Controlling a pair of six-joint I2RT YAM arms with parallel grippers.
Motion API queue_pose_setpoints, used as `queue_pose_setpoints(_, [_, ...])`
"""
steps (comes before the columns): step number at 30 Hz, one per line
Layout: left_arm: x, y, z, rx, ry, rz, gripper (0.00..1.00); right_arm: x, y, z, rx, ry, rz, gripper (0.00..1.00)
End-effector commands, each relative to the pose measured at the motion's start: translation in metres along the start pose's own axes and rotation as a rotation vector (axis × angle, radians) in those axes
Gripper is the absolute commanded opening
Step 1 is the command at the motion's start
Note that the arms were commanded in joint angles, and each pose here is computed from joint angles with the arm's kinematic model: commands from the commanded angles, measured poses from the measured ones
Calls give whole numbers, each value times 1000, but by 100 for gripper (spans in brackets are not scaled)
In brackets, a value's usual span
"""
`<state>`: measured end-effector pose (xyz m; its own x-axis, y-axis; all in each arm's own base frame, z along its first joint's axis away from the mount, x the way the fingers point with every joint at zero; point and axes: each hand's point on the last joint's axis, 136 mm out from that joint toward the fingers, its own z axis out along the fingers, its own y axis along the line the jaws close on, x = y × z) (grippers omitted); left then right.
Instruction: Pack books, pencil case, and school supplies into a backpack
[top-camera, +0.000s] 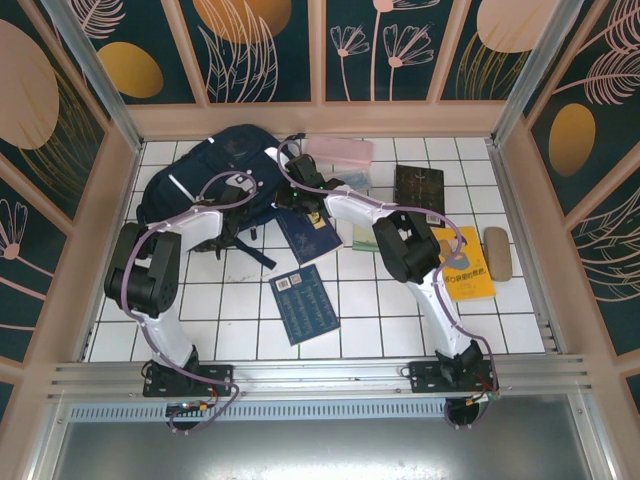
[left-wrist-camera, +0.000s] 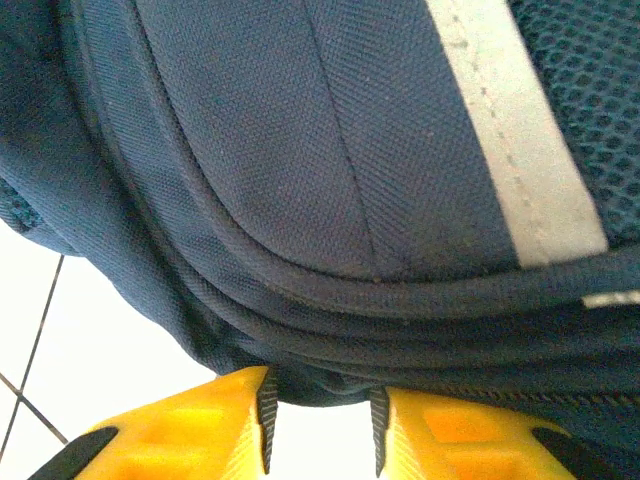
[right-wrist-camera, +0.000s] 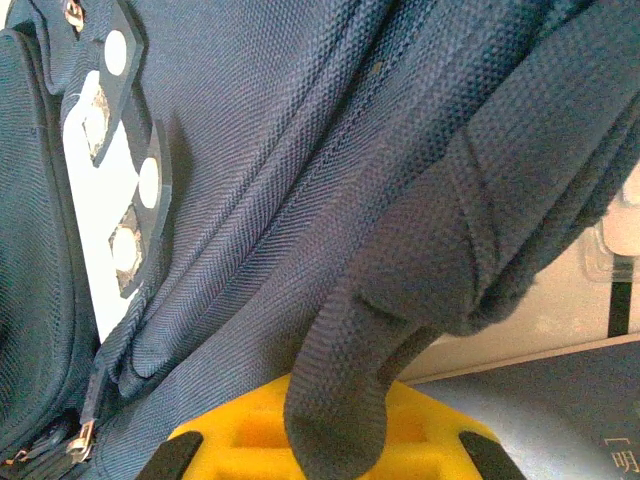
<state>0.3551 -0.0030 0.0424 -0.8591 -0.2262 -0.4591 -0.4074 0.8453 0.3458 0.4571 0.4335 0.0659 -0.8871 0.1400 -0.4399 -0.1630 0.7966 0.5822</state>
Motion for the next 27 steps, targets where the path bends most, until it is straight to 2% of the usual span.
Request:
queue_pose_setpoints(1, [-25,-21,-32,209,-94,-69,35,30,1,3,6,118,-31,0])
queue_pose_setpoints(8, [-9,-60,-79,505,-150,-47,35,33,9,-1,-18,126,-29,0])
queue_pose_setpoints(11, [-2,-81,-87,582,-153,-8,34,35,12,-1,-23,133,-29,0])
queue_pose_setpoints(22, [5,-99,-51,492,-88,49,30,37,12,-1,-26,139,-30,0])
queue_pose_setpoints(26, [6,-101,-45,479,-82,63,31,37,12,-2,-26,139,-33,0])
queue_pose_setpoints(27, [-4,-105,-52,497,-104,54,32,37,12,-2,-25,140,-34,0])
